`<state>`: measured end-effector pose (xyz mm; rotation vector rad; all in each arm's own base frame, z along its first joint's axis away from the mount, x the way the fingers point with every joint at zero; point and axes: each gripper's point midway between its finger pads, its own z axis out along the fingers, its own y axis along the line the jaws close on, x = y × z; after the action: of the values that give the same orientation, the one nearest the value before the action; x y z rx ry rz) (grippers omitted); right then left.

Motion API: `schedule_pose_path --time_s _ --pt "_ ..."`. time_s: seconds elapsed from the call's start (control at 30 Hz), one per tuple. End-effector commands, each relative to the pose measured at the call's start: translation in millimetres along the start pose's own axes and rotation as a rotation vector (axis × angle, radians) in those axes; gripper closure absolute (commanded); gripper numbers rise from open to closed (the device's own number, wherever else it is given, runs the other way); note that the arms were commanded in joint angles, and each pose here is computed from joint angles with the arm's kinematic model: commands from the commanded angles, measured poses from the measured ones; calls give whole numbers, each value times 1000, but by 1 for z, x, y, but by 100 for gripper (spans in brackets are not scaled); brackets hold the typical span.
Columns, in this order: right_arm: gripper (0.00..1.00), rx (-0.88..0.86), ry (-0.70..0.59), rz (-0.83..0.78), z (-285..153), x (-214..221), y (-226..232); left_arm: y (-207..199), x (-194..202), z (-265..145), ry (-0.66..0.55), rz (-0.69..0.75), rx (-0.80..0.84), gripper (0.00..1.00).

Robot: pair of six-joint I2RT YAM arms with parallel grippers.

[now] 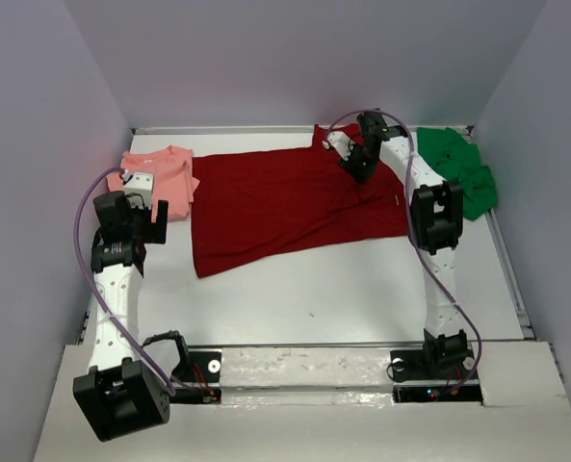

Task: Fold and stack the t-shirts
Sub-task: Fold the tshirt

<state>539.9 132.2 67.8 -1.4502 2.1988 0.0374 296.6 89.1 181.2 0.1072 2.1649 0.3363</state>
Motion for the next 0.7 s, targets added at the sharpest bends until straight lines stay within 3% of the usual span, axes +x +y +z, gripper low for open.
schedule_pose_path --time_s 0.0,0.07,0.1,0.23,0.3,0.33,0.37,0.67 --pt "51 117 -70 3 -13 -27 -27 4 -5 -2 -14 3 -9 1" --pt "46 138 -87 2 -18 -32 -32 3 -5 -3 -16 5 -6 1" --pt "37 166 -109 13 -26 -38 -37 3 -5 -3 -18 5 -5 1" --pt "35 206 -148 26 -49 -51 -45 2 -7 -4 -21 0 2 1" --pt "63 221 -173 38 -71 -57 -43 2 -10 -5 -31 0 7 1" --pt "95 218 -174 46 -81 -56 -37 1 -10 -5 -33 0 9 1" --pt "100 212 -171 50 -86 -53 -33 1 -11 -5 -36 -1 11 1" --pt "100 54 -107 143 -101 -10 43 -4 -16 -9 -68 -4 42 1"
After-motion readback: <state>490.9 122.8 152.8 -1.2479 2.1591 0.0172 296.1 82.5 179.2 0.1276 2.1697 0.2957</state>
